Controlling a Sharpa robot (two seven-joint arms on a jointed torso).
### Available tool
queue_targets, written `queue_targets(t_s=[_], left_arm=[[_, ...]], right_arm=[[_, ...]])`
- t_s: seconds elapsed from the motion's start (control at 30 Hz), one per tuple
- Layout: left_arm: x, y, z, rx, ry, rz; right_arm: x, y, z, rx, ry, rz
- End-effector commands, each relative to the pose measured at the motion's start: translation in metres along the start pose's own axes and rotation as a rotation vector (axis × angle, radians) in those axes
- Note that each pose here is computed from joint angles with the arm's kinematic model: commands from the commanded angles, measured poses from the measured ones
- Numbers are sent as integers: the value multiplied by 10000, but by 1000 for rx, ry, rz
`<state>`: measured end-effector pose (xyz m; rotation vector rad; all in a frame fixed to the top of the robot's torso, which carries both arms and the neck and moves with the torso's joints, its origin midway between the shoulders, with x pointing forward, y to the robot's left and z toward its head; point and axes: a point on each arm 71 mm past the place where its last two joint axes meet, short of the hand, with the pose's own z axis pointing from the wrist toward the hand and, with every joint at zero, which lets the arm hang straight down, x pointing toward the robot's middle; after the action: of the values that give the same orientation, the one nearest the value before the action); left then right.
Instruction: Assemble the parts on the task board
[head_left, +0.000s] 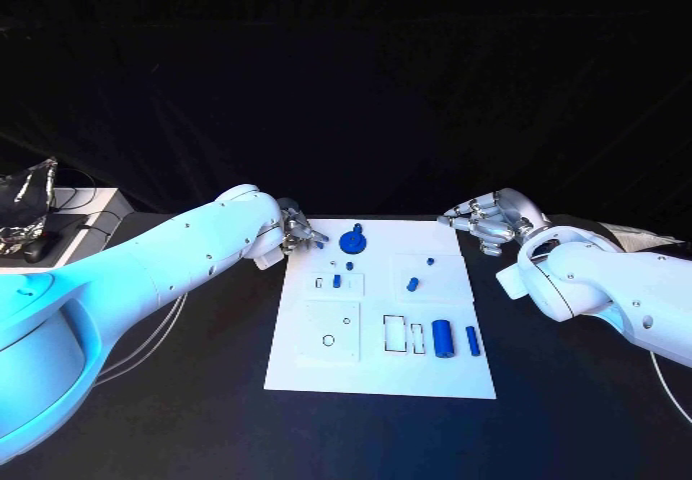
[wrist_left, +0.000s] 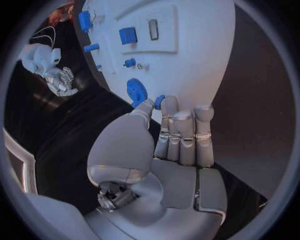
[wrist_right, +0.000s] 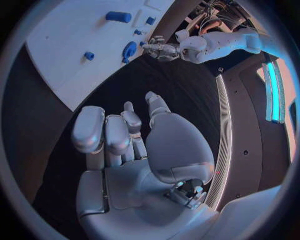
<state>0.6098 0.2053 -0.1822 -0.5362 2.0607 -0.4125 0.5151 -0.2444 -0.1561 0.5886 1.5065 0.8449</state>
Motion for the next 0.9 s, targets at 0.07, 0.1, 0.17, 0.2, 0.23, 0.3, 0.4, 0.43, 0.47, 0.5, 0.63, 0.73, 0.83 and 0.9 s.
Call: queue_targets(t_s=[0.07,0.1,0.17,0.2,0.23,0.3,0.4,0.43,0.47,0.5,0.63,0.73,0.83,0.9], left_arm=[[9,-15,2,22,5,-32],[8,-16,1,25,5,-38],[6,-18,-1,29,4,-48],[6,-19,-2,30,4,-54],[6,-19,-3,30,4,-57],[6,-19,-6,31,4,-67],[5,-18,-13,33,3,-77],[3,-17,-17,34,1,-81],[2,-17,-22,36,0,-86],[1,-17,-27,37,-1,-89],[3,-19,-63,41,-3,-110],[7,-20,-107,45,0,-122],[13,-19,-182,50,0,-134],[15,-19,-230,55,-3,-139]], right_arm=[[5,12,2,-12,6,-7],[5,12,2,-12,6,-7],[3,10,3,-11,7,-7],[3,9,3,-11,7,-7],[2,8,3,-11,7,-8],[2,7,4,-10,8,-8],[1,5,4,-9,9,-8],[1,4,5,-9,9,-8],[0,3,5,-9,9,-8],[-1,2,5,-9,9,-8],[-5,-3,7,-7,9,-9],[-10,-9,8,-5,8,-10],[-20,-19,9,-3,7,-11],[-27,-27,9,0,6,-12]])
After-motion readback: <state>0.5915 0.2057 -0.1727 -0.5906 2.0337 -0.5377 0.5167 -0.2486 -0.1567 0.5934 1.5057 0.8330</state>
